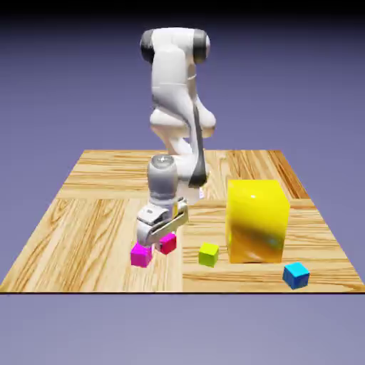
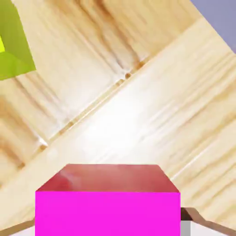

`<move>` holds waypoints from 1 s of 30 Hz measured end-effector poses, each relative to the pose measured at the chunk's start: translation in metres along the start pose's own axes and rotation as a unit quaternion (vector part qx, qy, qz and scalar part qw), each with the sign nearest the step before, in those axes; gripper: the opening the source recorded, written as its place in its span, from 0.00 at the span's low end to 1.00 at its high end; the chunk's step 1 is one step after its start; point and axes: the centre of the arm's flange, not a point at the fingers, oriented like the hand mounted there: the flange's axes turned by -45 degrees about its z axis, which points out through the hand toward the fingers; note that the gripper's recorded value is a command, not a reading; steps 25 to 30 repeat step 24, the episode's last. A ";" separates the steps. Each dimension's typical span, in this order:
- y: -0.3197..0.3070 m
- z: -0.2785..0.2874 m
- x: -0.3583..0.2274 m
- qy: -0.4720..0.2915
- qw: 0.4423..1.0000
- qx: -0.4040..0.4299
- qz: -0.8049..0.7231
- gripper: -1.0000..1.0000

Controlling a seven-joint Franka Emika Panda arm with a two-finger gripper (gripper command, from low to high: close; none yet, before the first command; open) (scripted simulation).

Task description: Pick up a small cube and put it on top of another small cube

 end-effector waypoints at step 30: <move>0.049 0.015 -0.062 0.000 0.942 -0.001 0.337 1.00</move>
